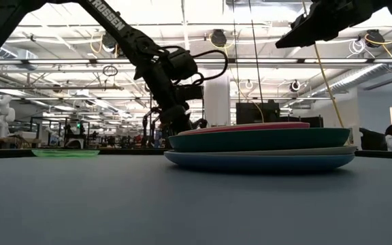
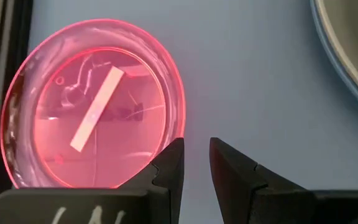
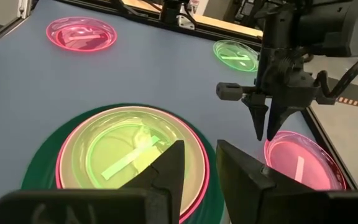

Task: Stack plastic plates
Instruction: Stack the top light pink plate on top of the light green plate

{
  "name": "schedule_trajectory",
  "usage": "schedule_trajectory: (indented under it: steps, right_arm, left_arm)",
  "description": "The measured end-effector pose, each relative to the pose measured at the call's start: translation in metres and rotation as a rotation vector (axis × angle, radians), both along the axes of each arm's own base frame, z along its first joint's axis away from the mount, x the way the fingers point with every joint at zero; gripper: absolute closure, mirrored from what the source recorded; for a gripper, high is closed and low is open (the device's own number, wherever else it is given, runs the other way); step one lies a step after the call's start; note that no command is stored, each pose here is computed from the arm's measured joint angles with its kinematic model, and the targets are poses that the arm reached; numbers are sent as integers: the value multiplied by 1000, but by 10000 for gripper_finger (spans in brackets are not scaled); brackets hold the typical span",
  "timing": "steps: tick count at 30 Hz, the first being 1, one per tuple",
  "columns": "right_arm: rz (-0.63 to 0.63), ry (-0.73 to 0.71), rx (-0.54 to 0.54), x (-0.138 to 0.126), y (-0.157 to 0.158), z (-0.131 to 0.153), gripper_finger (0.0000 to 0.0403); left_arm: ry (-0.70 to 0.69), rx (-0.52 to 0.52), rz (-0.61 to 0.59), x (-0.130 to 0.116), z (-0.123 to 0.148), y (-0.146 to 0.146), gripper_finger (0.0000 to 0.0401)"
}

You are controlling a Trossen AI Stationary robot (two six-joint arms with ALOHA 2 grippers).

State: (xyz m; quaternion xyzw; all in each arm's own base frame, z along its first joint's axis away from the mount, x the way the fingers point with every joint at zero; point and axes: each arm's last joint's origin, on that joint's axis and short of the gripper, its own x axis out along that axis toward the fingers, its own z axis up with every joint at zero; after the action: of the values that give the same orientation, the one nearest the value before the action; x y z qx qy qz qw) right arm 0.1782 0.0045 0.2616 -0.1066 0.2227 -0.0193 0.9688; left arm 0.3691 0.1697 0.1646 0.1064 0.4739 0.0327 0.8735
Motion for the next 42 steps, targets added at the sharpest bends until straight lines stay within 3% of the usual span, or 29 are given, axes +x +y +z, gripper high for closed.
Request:
schedule_trajectory:
  steps: [17,22,24,29,38,42]
  right_arm:
    - [1,0,-3,0,0,0,314]
    - [1,0,-3,0,0,0,314]
    - [1,0,-3,0,0,0,314]
    - [1,0,-3,0,0,0,314]
    - [0,1,-4,0,0,0,314]
    - [-1,2,-5,0,0,0,314]
  left_arm:
    - [0,44,88,0,1,3,321]
    - [7,58,77,0,1,3,388]
    - [-4,48,97,1,2,3,390]
    - [6,26,120,0,1,3,349]
    - [-5,13,91,1,0,2,208]
    - [14,5,79,3,-13,3,186]
